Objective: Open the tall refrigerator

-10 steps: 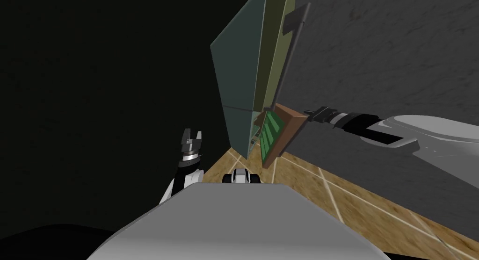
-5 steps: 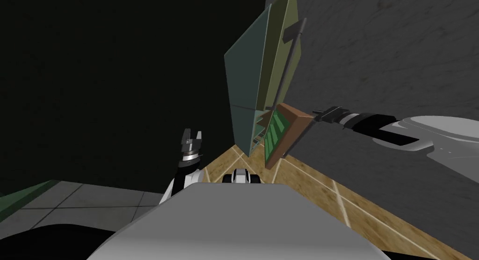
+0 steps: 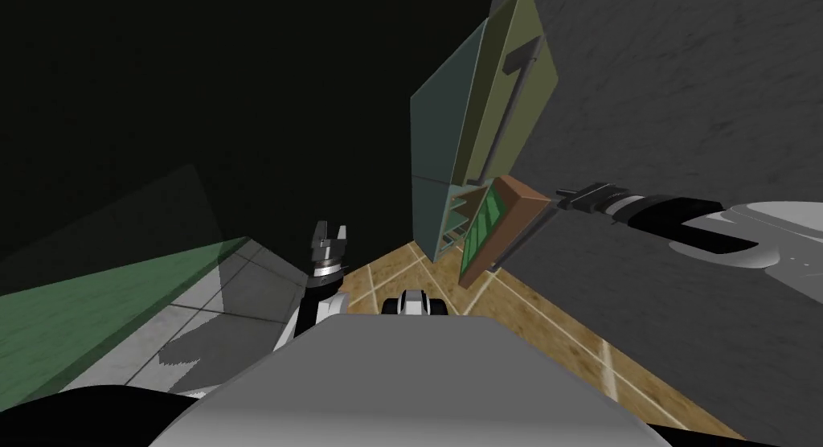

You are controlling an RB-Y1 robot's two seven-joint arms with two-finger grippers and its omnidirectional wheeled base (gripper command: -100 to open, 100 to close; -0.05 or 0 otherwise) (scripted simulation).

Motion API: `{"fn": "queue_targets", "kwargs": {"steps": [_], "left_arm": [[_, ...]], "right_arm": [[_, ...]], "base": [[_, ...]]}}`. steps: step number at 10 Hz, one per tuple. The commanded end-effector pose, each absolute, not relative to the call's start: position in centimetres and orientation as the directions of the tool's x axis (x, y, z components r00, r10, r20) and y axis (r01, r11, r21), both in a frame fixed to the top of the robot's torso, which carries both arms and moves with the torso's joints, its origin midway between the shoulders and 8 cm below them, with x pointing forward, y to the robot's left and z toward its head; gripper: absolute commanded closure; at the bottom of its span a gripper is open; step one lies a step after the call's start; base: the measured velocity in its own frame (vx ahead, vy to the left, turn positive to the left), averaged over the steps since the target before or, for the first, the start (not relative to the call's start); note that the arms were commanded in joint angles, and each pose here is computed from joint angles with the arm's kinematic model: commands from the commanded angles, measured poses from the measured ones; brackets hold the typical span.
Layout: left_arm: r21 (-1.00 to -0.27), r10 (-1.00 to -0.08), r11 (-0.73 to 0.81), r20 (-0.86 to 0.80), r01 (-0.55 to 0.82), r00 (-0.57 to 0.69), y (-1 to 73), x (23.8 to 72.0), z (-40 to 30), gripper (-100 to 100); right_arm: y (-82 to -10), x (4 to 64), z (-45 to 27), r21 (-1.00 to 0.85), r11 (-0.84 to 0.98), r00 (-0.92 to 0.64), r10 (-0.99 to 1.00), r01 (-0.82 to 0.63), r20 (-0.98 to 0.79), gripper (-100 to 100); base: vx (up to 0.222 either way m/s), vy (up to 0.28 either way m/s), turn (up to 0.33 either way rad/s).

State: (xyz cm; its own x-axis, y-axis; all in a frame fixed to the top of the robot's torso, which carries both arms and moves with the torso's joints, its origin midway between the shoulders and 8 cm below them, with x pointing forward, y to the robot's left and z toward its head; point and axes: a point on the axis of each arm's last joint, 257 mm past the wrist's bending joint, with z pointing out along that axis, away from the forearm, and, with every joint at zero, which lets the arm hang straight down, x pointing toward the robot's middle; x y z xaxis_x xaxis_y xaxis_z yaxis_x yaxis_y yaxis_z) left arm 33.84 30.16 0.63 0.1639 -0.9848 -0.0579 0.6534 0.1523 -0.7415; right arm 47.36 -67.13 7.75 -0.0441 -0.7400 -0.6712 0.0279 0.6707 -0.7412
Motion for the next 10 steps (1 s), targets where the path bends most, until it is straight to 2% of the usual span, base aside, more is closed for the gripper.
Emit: {"fn": "queue_targets", "kwargs": {"steps": [1,7,9,10], "left_arm": [[-0.742,-0.985,0.152,-0.058,0.653,0.164,30.2,33.8,0.6,0],[-0.742,-0.985,0.152,-0.058,0.653,0.164,30.2,33.8,0.6,0],[-0.742,-0.985,0.153,-0.058,0.653,0.164,30.2,33.8,0.6,0],[-0.742,-0.985,0.153,-0.058,0.653,0.165,30.2,33.8,0.6,0]], "right_arm": [[-70.0,46.1,7.2,-0.73,0.68,-0.093,-0.725,0.064,-0.683,100],[-77.2,42.3,6.7,-0.717,0.675,-0.209,-0.686,0.174,-0.697,100],[-77.4,42.2,6.6,-0.716,0.675,-0.212,-0.684,0.176,-0.697,100],[-77.7,42.0,6.9,-0.73,0.661,-0.225,-0.695,0.176,-0.683,-100]], "base": [[-0.098,-0.046,0.197],[-0.26,-0.011,0.412],[-0.083,-0.026,0.051],[0.073,0.076,0.081]]}}
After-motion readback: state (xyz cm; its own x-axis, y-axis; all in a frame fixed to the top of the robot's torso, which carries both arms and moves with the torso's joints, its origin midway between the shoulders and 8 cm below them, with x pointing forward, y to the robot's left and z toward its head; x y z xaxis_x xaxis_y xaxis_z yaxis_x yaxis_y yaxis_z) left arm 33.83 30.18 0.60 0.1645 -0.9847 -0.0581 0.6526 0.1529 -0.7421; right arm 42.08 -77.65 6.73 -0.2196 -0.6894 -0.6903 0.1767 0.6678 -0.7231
